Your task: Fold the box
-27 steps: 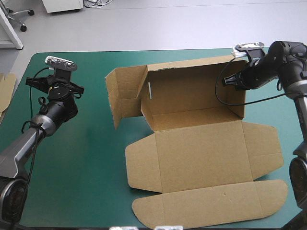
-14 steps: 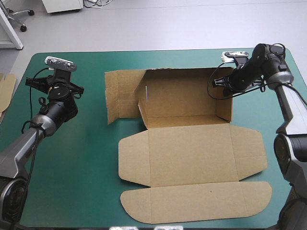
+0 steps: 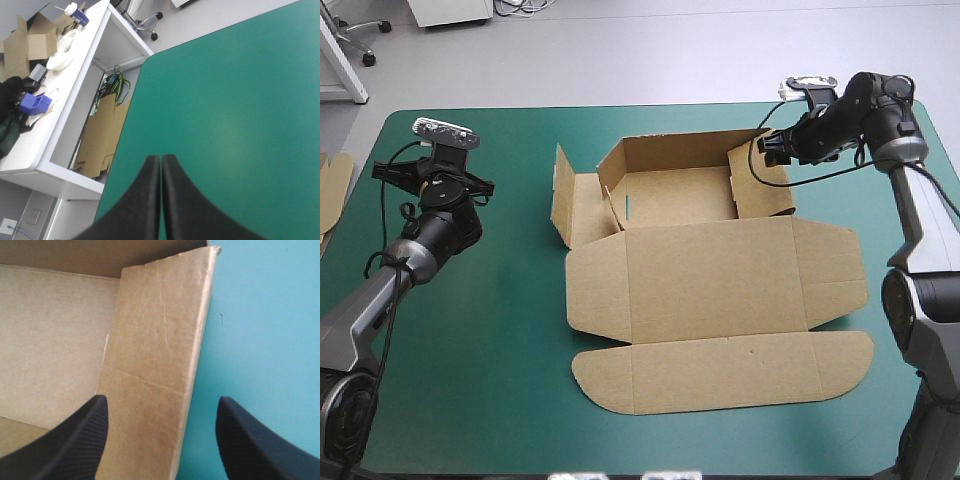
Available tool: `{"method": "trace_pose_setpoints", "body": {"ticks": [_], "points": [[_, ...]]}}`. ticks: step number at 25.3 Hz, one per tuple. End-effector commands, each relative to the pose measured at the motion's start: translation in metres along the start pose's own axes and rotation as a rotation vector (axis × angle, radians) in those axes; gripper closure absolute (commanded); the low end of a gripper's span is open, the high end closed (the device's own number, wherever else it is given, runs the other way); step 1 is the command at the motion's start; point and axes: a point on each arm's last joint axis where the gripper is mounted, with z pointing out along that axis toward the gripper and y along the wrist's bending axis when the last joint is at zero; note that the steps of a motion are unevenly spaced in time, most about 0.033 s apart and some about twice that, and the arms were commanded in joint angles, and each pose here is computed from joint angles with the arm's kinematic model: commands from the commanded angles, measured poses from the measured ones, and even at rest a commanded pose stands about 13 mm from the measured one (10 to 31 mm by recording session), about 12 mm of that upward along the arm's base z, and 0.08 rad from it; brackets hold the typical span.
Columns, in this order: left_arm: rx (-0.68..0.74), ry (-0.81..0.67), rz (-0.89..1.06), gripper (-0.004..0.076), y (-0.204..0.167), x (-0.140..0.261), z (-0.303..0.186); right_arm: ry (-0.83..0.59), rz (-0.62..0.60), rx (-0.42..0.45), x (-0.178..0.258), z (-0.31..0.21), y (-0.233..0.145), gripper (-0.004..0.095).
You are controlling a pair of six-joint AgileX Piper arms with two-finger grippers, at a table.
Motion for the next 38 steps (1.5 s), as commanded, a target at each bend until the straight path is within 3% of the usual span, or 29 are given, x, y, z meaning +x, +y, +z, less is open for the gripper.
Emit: {"method": "trace_pose_setpoints", "body": {"ticks": [1,6,11,15,17,21,24,28,30,35,38], "points": [[-0.028,-0.022,-0.074,0.0716,0.017,-0.012,-0.014,-0.145,-0.044,0.043,-0.006,-0.070,0.012,0.0315],[-0.033,-0.013,-0.070,0.0715,0.017,-0.010,-0.014,-0.191,-0.087,0.121,0.005,-0.125,0.022,0.0360],[-0.020,-0.004,-0.056,0.0715,0.014,-0.003,-0.014,-0.322,-0.116,0.129,0.023,-0.189,0.046,0.0385],[-0.005,-0.009,-0.052,0.0716,0.013,0.000,-0.016,-0.383,-0.195,0.255,0.040,-0.222,0.082,0.0415],[-0.001,-0.030,-0.065,0.0716,0.018,-0.003,-0.021,-0.374,-0.242,0.297,0.050,-0.218,0.109,0.0432],[-0.008,-0.043,-0.079,0.0716,0.024,-0.005,-0.027,-0.355,-0.235,0.392,0.058,-0.201,0.128,0.0431],[-0.012,-0.055,-0.089,0.0716,0.028,-0.007,-0.031,-0.350,-0.233,0.359,0.055,-0.172,0.134,0.0431],[-0.010,-0.063,-0.095,0.0716,0.030,-0.008,-0.033,-0.325,-0.259,0.436,0.039,-0.134,0.124,0.0284],[-0.010,-0.064,-0.103,0.0716,0.030,-0.008,-0.033,-0.288,-0.155,0.391,0.030,-0.111,0.110,0.0177],[-0.007,-0.067,-0.099,0.0716,0.030,-0.008,-0.033,-0.186,-0.012,0.246,0.012,-0.071,0.064,0.0189],[-0.007,-0.067,-0.099,0.0716,0.030,-0.008,-0.033,-0.138,0.002,0.234,0.006,-0.052,0.044,0.0194]]}}
